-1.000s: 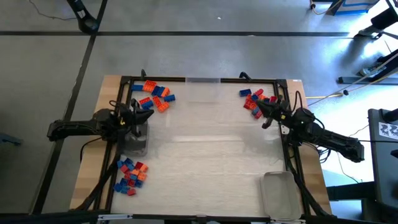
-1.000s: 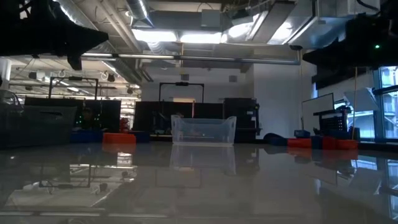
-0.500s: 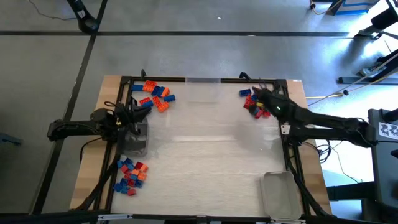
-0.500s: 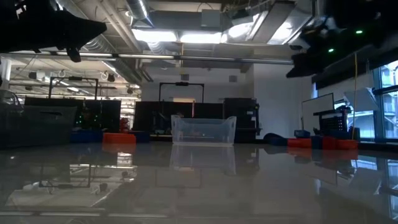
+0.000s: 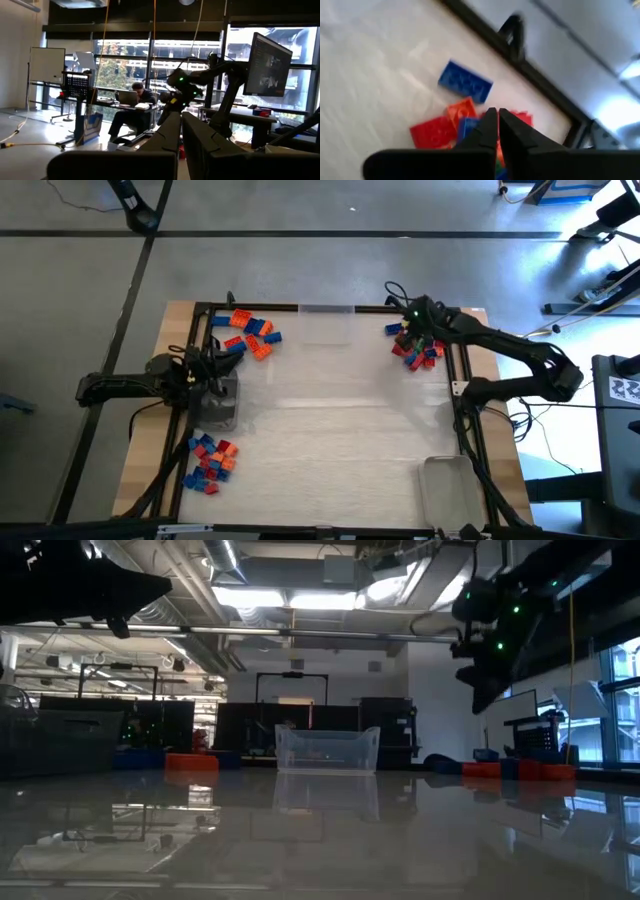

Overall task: Sort blocks by size
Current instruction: Put the blue 4 stud game piece into the transparent bin

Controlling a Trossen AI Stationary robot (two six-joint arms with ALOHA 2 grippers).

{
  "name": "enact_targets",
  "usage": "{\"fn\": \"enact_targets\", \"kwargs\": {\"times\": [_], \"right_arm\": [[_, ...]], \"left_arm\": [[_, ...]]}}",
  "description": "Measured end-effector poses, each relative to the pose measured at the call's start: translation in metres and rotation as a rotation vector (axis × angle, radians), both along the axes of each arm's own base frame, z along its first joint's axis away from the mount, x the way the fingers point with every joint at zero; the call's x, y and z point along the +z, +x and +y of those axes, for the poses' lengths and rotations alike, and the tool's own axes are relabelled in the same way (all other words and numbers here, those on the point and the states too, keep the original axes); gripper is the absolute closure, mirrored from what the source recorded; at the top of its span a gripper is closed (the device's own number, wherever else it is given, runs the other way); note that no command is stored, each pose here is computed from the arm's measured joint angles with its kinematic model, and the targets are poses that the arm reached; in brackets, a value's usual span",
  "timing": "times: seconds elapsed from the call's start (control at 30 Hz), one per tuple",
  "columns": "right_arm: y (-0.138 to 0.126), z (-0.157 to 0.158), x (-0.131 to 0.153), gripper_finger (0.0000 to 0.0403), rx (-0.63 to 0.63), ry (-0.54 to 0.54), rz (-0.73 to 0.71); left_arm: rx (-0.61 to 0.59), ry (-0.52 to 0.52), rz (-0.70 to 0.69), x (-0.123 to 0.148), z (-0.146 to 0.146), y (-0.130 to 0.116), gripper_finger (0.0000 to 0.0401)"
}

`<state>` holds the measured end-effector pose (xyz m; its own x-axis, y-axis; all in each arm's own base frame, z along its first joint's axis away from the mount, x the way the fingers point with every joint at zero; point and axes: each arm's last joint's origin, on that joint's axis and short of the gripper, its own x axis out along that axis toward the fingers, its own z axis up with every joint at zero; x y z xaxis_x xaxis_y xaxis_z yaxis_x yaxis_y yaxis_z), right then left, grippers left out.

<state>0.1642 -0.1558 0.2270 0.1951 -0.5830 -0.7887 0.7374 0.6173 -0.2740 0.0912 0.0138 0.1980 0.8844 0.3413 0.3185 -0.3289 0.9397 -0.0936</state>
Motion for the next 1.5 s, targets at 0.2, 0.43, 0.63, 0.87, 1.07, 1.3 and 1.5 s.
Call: {"fn": "enact_targets", "kwargs": {"times": [0.2, 0.43, 0.63, 0.87, 1.07, 1.3, 1.5], "right_arm": [[-0.003, -0.015, -0.018, 0.0292, 0.026, 0.106, 0.049], [-0.008, -0.028, -0.033, 0.0174, 0.007, 0.218, 0.021], [-0.014, -0.037, -0.040, 0.0130, -0.025, 0.281, -0.011], [-0.011, -0.041, -0.051, 0.0128, -0.038, 0.317, -0.006], [-0.010, -0.042, -0.055, 0.0164, -0.039, 0.329, 0.003], [-0.009, -0.043, -0.054, 0.0249, -0.025, 0.318, 0.001], [-0.009, -0.045, -0.054, 0.0268, 0.003, 0.278, 0.020]], "left_arm": [[-0.006, -0.018, -0.007, 0.000, 0.000, 0.000, 0.0395], [0.006, 0.007, -0.001, 0.000, 0.000, 0.000, 0.0395], [0.021, 0.017, 0.024, -0.002, 0.001, 0.000, 0.0399], [0.031, 0.015, 0.071, -0.005, 0.002, 0.004, 0.0400], [0.056, -0.011, 0.125, -0.003, 0.006, 0.012, 0.0400], [0.059, -0.028, 0.184, 0.013, 0.008, 0.023, 0.0400], [0.057, -0.034, 0.256, 0.017, 0.009, 0.035, 0.0400]]}}
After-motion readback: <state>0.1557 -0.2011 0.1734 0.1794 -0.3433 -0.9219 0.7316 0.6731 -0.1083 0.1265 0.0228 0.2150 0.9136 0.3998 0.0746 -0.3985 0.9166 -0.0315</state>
